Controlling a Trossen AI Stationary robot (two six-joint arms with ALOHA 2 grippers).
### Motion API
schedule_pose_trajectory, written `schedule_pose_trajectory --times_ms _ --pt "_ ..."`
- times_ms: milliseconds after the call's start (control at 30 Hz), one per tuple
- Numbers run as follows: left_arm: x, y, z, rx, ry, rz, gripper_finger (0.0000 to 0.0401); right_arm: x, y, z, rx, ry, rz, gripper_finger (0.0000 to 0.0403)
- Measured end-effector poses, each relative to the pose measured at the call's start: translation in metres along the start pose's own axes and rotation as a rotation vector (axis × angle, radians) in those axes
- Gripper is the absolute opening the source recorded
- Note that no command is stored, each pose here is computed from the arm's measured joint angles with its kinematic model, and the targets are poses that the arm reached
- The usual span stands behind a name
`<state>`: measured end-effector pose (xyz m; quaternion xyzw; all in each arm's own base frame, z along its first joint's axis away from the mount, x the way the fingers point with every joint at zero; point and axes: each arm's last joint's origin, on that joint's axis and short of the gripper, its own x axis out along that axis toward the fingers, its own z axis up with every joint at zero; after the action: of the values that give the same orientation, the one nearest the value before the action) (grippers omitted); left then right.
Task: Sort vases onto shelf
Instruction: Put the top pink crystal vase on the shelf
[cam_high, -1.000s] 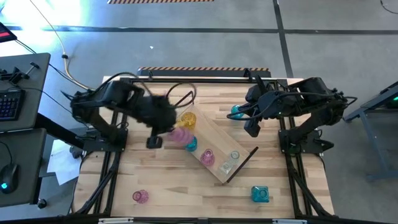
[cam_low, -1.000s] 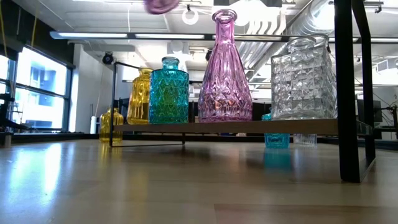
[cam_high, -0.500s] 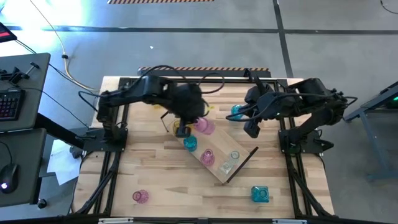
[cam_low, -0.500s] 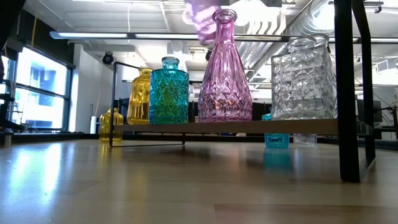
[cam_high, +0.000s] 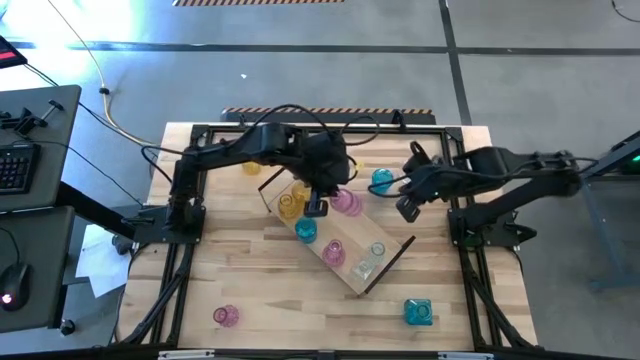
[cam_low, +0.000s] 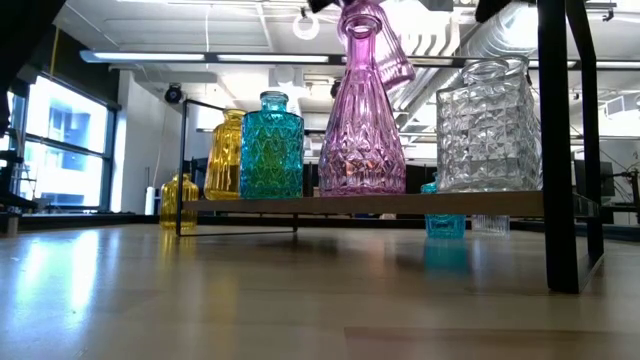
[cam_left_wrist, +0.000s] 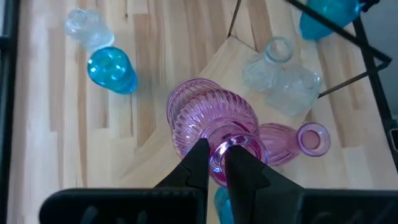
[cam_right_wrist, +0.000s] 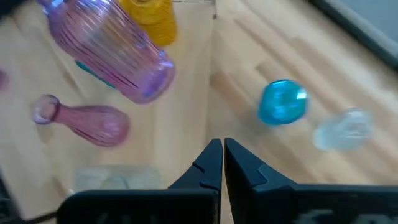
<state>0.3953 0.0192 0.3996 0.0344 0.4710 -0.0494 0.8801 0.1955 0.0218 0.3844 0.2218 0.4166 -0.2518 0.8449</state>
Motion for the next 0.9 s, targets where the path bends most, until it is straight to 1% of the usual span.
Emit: schedule_pose_trajectory --times_ms 133,267,333,400,667,900 --pt "0.012 0.003 0.002 0.011 0.012 -0.003 0.0017 0.029 -0.009 -0.012 0.080 -0.038 0.141 0.0000" --pt "0.024 0.006 0.004 0.005 0.005 -0.030 0.0017 0.064 -0.017 -0.017 0.144 -0.039 0.219 0.0000" --pt "0.027 0.007 0.006 -0.004 -0.007 -0.056 0.0017 0.079 -0.021 -0.018 0.171 -0.028 0.255 0.0000" --pt "0.033 0.009 0.005 -0.009 0.010 -0.053 0.0017 0.090 -0.025 -0.019 0.191 -0.017 0.280 0.0000" --pt "0.054 0.015 0.004 -0.040 0.057 -0.057 0.0017 0.105 -0.035 -0.022 0.233 0.010 0.289 0.0000" --pt "0.075 0.016 0.003 -0.050 0.097 -0.065 0.0017 0.115 -0.039 -0.023 0.240 0.064 0.282 0.0000"
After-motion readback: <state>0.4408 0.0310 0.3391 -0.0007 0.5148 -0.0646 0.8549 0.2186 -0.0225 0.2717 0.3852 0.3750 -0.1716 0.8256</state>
